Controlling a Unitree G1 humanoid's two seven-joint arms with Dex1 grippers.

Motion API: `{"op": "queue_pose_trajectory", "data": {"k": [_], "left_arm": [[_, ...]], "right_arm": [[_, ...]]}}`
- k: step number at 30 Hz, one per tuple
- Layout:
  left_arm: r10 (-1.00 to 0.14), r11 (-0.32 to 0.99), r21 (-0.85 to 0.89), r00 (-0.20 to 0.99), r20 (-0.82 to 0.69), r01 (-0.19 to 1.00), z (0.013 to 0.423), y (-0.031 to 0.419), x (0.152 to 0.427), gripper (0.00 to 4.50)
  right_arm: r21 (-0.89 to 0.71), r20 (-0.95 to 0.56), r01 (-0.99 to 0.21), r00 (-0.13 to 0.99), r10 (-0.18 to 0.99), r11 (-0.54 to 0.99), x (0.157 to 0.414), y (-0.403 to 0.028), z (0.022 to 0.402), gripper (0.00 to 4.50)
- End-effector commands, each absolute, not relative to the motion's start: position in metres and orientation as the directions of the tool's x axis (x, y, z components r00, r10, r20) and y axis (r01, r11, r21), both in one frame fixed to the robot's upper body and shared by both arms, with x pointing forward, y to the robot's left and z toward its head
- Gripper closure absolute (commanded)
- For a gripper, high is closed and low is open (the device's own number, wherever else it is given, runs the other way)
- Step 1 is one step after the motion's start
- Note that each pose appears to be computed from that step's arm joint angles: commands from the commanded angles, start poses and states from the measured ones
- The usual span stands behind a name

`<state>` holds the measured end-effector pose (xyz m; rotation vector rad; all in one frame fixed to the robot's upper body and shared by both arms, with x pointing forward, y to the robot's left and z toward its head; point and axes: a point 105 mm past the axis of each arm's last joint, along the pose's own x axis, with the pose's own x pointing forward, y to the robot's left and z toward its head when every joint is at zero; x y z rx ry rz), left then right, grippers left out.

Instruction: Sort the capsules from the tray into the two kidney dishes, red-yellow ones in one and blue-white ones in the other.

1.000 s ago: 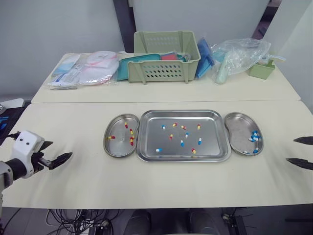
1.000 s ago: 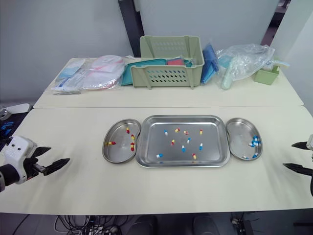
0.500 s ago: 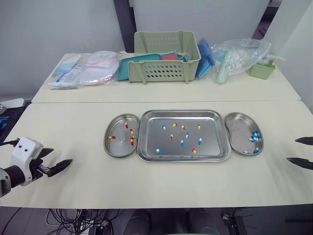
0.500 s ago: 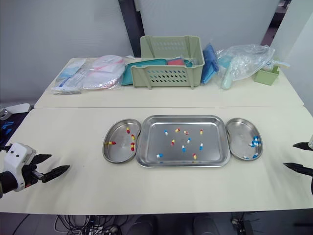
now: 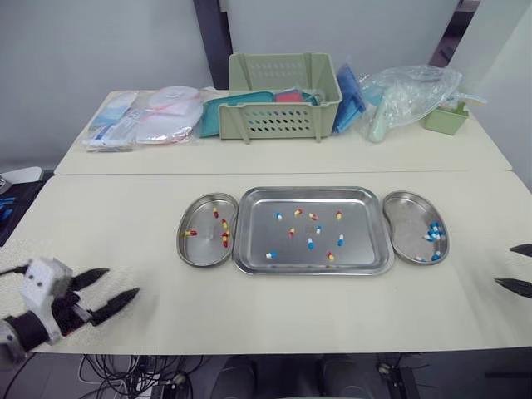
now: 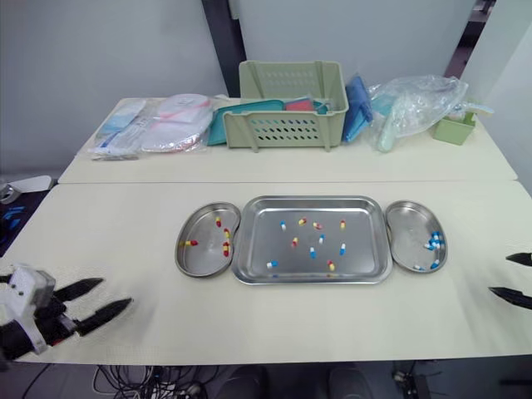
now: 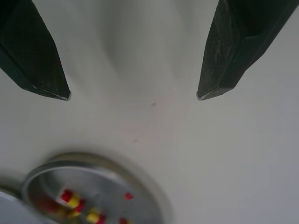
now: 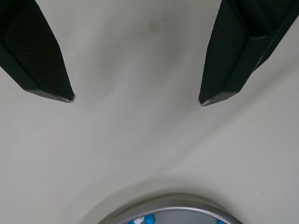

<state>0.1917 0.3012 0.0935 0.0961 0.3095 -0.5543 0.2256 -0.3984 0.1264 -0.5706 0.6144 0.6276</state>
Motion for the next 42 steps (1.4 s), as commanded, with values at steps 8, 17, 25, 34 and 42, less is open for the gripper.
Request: {"op": "queue_pose_trajectory", "data": {"k": [8, 17, 25, 34, 42], "left_arm": [[-0.746, 0.660, -0.007, 0.654, -0.125, 0.751, 0.088, 0.194, 0.180, 0.02], [-0.774, 0.629, 0.049, 0.631, -0.052, 0.776, 0.084, 0.177, 0.186, 0.02], [-0.780, 0.622, 0.098, 0.626, -0.013, 0.777, 0.079, 0.173, 0.189, 0.02], [-0.796, 0.601, 0.115, 0.605, -0.004, 0.791, 0.077, 0.170, 0.189, 0.02], [-0.809, 0.583, 0.129, 0.588, 0.000, 0.802, 0.076, 0.165, 0.192, 0.00]], "right_arm": [[-0.312, -0.664, -0.650, 0.670, 0.331, 0.692, 0.205, -0.403, 0.126, 0.00], [-0.297, -0.686, -0.712, 0.623, 0.376, 0.637, 0.191, -0.380, 0.124, 0.00], [-0.226, -0.591, -0.894, 0.442, 0.675, 0.387, 0.189, -0.247, 0.138, 0.00], [-0.234, -0.505, -0.955, 0.280, 0.816, 0.183, 0.218, -0.158, 0.152, 0.00], [-0.291, -0.502, -0.953, 0.224, 0.835, 0.081, 0.259, -0.108, 0.142, 0.92]]}}
